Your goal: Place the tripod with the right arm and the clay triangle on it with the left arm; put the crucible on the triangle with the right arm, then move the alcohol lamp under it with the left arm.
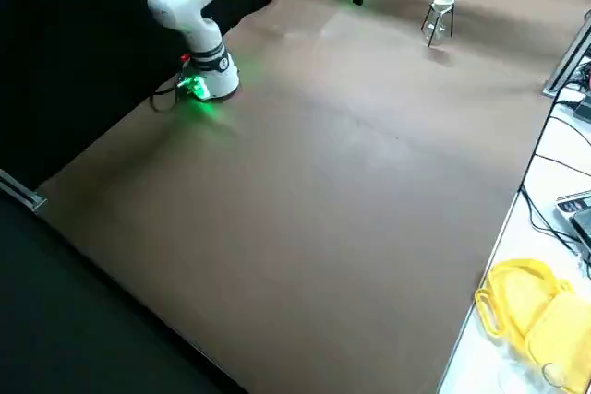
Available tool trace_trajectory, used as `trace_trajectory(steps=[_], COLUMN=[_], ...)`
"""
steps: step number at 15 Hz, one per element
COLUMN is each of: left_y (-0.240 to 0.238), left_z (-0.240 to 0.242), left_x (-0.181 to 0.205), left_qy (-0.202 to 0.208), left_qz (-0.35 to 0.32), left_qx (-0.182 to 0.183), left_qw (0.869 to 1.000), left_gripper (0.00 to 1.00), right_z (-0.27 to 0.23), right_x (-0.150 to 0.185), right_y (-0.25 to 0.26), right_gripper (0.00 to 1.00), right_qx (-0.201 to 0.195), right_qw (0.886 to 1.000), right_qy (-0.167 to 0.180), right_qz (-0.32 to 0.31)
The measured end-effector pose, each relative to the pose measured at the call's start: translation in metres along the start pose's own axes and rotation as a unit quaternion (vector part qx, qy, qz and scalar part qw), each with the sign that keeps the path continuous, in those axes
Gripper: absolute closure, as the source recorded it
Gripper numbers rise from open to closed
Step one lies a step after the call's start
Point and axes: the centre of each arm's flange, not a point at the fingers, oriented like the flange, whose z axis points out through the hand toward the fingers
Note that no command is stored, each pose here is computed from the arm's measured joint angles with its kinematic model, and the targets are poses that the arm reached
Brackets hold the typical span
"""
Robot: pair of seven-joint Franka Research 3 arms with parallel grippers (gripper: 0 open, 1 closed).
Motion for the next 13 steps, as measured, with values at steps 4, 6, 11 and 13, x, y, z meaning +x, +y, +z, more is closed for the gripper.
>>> trace_trajectory(steps=[4, 6, 11, 13], left_y=[-0.011, -0.021, -0.018, -0.018], left_z=[0.002, 0.005, 0.001, -0.001], left_x=[0.004, 0.006, 0.002, 0.002], left_qy=[-0.002, -0.01, -0.01, -0.008], left_qz=[0.0, 0.003, 0.008, 0.008], left_qx=[0.0, 0.004, 0.002, 0.0], left_qw=[1.0, 1.0, 1.0, 1.0], left_gripper=[0.0, 0.0, 0.0, 0.0], right_z=[0.0, 0.0, 0.0, 0.0], right_x=[0.0, 0.0, 0.0, 0.0], right_y=[0.0, 0.0, 0.0, 0.0], right_gripper=[0.0, 0.0, 0.0, 0.0], right_qx=[0.0, 0.0, 0.0, 0.0], right_qw=[1.0, 1.0, 1.0, 1.0], right_qy=[0.0, 0.0, 0.0, 0.0], right_qz=[0.0, 0.0, 0.0, 0.0])
